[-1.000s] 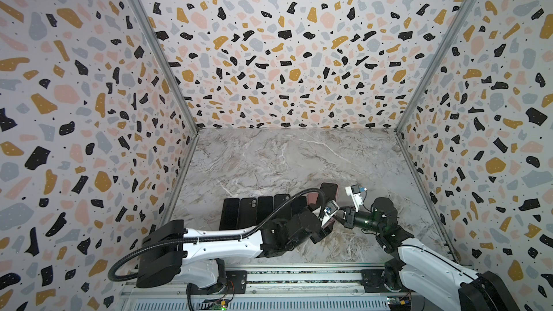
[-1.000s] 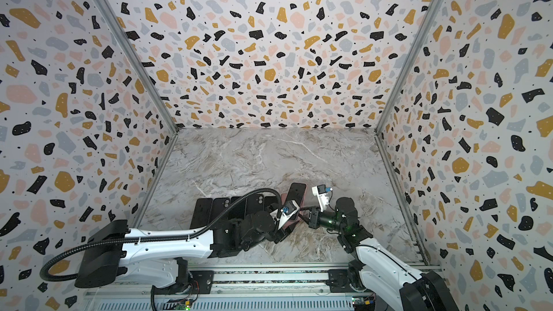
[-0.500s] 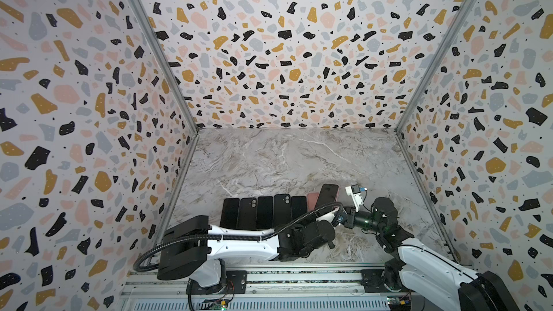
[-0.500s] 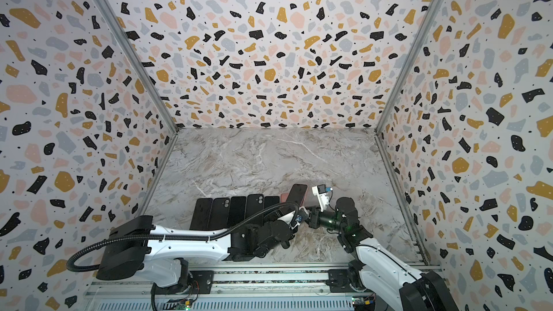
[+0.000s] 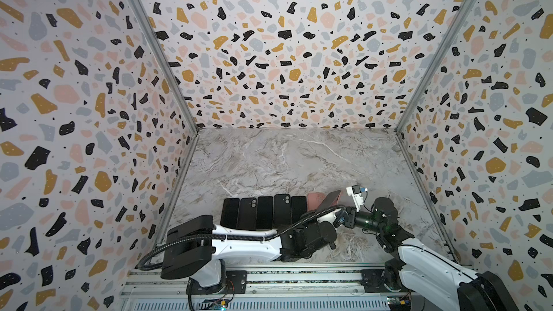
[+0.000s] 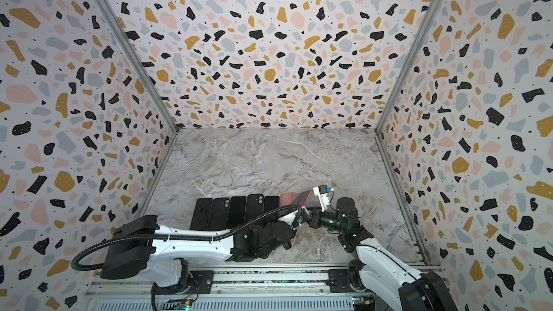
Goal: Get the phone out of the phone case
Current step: 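Pull the pink case off the purple phone with right while left holds the phone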
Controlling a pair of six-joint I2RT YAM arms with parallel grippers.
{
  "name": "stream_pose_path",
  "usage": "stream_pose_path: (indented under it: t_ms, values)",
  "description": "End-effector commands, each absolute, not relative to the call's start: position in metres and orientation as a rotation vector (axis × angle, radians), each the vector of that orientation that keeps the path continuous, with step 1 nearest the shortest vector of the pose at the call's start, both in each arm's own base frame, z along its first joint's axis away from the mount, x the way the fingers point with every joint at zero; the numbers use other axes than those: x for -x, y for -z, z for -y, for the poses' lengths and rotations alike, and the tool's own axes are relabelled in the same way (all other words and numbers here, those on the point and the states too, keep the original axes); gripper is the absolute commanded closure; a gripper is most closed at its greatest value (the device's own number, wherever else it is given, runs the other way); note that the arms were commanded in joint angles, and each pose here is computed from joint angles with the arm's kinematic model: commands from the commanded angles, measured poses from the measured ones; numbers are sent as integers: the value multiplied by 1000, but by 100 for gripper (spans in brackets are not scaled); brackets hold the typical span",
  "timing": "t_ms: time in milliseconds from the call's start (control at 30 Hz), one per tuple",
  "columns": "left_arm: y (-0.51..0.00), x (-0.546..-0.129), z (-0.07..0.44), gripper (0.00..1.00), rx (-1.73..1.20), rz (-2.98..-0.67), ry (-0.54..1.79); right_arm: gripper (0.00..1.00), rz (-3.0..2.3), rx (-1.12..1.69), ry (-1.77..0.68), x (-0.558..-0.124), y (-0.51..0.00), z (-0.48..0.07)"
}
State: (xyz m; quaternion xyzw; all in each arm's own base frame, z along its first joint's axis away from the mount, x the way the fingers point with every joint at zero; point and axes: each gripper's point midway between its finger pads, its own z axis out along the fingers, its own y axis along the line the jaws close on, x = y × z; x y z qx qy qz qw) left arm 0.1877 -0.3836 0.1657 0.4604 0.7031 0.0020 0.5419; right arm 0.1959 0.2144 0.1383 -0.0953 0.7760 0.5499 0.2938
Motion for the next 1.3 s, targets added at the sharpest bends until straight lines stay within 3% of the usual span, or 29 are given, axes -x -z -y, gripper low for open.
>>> stream_pose_path:
  t_ms: [0, 367, 633, 867, 1100, 1267]
  values:
    - [-177, -193, 389, 99, -1038, -1666, 11, 100, -1923, 364, -1503, -193, -172, -220]
    - [-191, -198, 384, 100, -978, -1663, -10, 100, -1961, 310, -1472, -196, -163, -214]
    - [-214, -200, 378, 100, -943, -1673, -67, 100, -2171, 173, -1236, -209, -114, -188]
    - [-221, -197, 371, 100, -896, -1701, -127, 100, -2213, 66, -1122, -221, -105, -166]
    - [-206, -193, 373, 100, -870, -1748, -201, 100, -2205, -107, -756, -252, -129, -104]
    - [-189, -195, 395, 100, -886, -1777, -231, 100, -2127, -172, -637, -264, -173, -66]
